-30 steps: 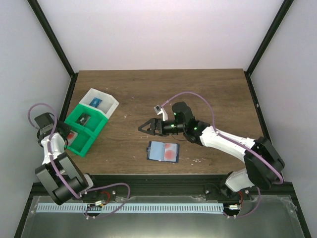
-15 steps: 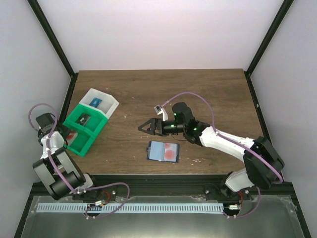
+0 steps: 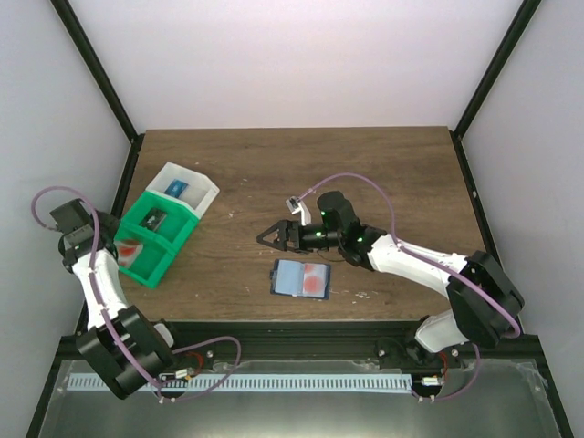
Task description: Take the credit cards out of the card holder
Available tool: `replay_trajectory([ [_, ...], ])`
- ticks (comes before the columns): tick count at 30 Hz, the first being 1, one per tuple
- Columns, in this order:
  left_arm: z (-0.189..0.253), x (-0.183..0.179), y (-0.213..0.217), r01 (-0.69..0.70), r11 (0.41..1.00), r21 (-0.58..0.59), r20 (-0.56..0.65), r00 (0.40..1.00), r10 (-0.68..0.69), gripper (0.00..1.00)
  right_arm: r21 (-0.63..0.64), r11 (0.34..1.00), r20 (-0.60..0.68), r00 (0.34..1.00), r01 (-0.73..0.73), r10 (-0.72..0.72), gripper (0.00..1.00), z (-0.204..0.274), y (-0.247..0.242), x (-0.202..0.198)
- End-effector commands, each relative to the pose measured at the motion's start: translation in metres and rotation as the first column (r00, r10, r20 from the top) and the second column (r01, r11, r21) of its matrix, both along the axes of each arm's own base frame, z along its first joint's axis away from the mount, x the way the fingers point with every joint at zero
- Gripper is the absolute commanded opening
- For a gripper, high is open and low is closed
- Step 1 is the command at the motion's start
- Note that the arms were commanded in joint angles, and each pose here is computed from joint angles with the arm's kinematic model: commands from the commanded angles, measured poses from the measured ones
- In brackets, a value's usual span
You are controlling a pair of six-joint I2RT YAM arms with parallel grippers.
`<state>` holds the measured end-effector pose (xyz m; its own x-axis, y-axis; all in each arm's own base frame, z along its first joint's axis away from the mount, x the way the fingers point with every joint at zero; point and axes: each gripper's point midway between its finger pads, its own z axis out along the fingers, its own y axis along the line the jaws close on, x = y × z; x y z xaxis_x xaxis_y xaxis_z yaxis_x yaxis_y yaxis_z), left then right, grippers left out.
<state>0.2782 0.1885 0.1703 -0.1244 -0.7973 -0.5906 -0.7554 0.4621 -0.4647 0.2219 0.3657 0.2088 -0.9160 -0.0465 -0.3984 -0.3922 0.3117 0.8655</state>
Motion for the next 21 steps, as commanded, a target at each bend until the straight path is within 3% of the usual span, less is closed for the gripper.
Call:
replay_trajectory([
  [1, -0.004, 0.026, -0.026, 0.145, 0.985, -0.095, 0.09, 0.987, -0.136, 0.11, 0.008, 1.0, 0.001, 1.0, 0.027, -0.027, 1.0, 0.002, -0.003, 0.005],
  [3, -0.023, 0.027, -0.028, 0.144, 0.981, -0.128, 0.049, 0.989, -0.139, 0.0, 0.014, 1.0, 0.003, 1.0, 0.026, -0.026, 1.0, 0.004, -0.003, 0.005],
  [8, -0.071, 0.023, -0.023, 0.096, 0.977, -0.191, -0.057, 0.993, -0.108, 0.0, 0.02, 0.999, 0.014, 0.999, 0.031, -0.032, 1.0, 0.008, -0.003, 0.006],
  [13, -0.102, 0.007, -0.008, 0.015, 0.984, -0.176, -0.198, 0.979, -0.051, 0.0, 0.023, 0.999, 0.029, 0.999, 0.039, -0.04, 1.0, 0.013, -0.005, 0.007],
  [21, -0.119, -0.001, -0.006, -0.005, 0.986, -0.165, -0.235, 0.971, -0.034, 0.0, 0.021, 0.999, 0.03, 0.999, 0.041, -0.041, 0.99, 0.012, -0.005, 0.006],
])
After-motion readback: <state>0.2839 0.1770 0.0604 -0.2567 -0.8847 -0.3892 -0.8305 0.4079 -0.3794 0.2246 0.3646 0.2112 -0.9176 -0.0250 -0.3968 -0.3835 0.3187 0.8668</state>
